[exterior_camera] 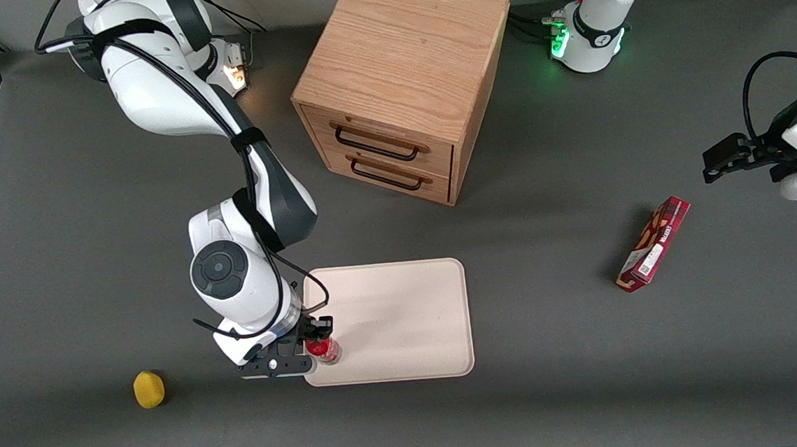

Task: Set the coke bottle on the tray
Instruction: 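Lower the bottle onto the tray and open the right gripper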

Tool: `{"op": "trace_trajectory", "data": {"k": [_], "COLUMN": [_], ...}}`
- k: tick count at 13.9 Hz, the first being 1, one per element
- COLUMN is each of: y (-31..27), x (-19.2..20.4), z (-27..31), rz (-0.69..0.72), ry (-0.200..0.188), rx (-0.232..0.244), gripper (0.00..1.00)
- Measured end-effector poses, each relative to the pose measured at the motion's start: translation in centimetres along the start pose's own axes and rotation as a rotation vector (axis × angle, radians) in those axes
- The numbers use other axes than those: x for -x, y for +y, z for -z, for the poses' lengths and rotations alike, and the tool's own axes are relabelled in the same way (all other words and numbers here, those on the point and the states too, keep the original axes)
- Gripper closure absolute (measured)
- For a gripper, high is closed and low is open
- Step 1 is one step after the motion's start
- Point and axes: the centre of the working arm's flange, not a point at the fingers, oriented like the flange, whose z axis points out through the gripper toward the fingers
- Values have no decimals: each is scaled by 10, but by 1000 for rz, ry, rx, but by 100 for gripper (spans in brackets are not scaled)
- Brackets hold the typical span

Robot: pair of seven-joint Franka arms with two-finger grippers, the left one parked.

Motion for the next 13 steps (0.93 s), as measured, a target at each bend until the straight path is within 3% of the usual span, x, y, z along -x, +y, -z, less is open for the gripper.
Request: {"op": "trace_trajectory", "data": {"k": [6, 8, 13], "y": [11, 12, 10], "x": [-4, -4, -5], "z": [-13, -14, -9], "rz": [-16, -18, -15], "ry": [-13, -15, -12], "rx": [6, 7, 7], "gripper": [69, 54, 3]}}
